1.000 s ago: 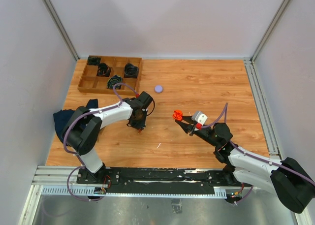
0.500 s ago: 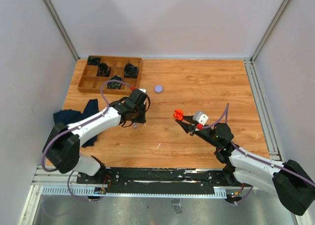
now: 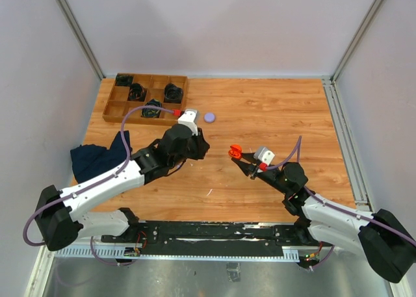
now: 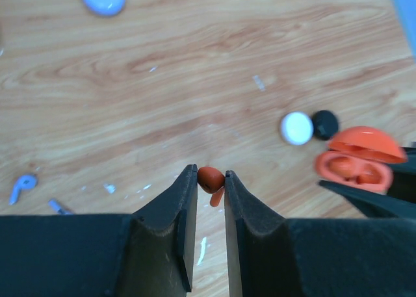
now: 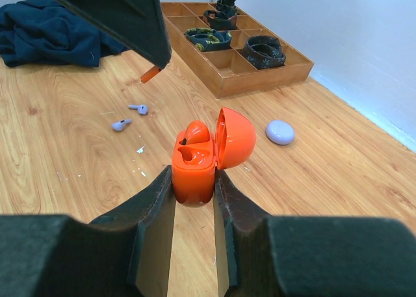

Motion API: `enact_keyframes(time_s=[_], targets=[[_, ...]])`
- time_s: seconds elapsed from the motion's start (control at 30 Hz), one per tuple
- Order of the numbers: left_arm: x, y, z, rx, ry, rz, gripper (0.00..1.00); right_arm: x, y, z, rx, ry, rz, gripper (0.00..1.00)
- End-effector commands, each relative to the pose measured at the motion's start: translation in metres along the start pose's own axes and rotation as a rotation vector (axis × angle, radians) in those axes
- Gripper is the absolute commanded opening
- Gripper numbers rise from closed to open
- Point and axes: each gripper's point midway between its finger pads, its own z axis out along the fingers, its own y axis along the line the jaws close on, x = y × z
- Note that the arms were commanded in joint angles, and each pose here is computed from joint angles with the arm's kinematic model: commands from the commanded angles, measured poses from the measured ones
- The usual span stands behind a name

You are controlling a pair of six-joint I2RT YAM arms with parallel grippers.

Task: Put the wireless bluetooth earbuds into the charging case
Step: Pick up the earbud from the center of the board, then place the earbud in the charging case.

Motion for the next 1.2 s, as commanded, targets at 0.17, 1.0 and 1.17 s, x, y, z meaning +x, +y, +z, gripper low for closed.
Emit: enact_keyframes(time_s=[0.17, 1.0, 1.17], targets=[[-0.044, -0.068, -0.022, 0.234, -0.269, 0.036, 0.14, -0.030, -0.002, 0.007, 0.007, -0.103, 0.005, 0.09], [-0.031, -0.137, -0.030, 0.508, -0.416, 0.177, 0.14, -0.053, -0.004, 0.003, 0.027, -0.183, 0.067, 0.09], [-0.028, -0.135, -0.026, 0.493, -0.419, 0.185, 0.14, -0.056, -0.004, 0.001, 0.029, -0.193, 0.065, 0.09]])
